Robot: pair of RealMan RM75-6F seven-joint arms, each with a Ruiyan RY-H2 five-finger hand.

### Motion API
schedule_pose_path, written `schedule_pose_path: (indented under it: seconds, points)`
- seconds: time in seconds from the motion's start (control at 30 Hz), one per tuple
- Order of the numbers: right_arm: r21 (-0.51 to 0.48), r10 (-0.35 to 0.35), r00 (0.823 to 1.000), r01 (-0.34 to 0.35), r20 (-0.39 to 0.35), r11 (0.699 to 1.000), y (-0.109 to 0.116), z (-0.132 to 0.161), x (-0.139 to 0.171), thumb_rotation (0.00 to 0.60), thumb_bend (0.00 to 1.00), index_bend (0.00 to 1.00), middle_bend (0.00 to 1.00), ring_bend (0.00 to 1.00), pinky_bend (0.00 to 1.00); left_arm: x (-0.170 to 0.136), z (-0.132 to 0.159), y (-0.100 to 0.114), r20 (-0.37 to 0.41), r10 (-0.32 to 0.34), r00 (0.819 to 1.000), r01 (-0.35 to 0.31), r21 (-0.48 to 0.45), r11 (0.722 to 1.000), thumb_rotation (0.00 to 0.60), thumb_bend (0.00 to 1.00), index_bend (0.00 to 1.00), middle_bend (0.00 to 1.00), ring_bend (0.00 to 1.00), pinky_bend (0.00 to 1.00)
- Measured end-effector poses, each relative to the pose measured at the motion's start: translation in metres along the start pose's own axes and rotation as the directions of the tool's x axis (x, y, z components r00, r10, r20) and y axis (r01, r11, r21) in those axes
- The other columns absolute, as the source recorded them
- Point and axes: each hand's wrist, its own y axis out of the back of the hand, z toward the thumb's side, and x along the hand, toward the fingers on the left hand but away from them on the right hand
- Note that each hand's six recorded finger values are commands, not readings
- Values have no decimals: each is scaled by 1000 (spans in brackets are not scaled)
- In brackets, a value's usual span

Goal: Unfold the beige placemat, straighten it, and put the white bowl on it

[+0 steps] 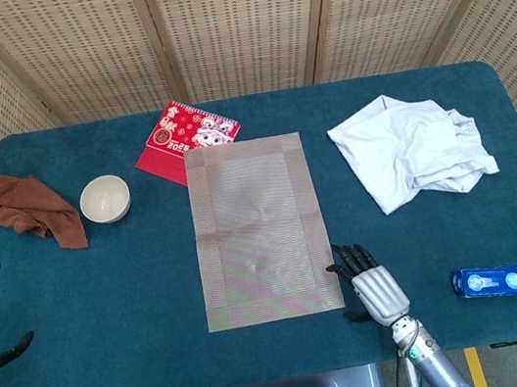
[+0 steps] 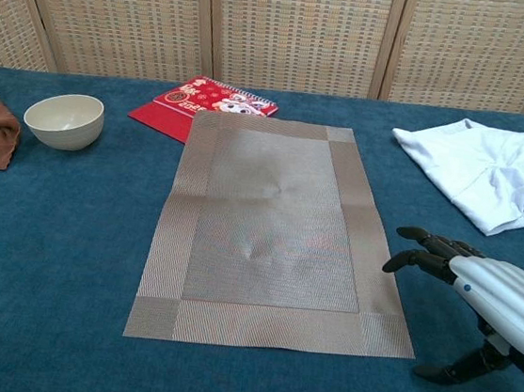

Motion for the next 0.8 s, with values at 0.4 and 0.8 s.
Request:
schedule_pose_path:
  seconds: [0.4,0.8]
  points:
    - [2,19,1000,-19,9,1000,-10,3,-10,600,296,287,0,0,0,0,0,1,0,2,1000,-2,-6,1000,600,101,57,0,0,0]
    - [9,-16,1000,16,10,1000,-10,4,-18,600,553,312,0,0,0,0,2,-1,4,4,1000,-4,-12,1000,600,101,60,0,0,0]
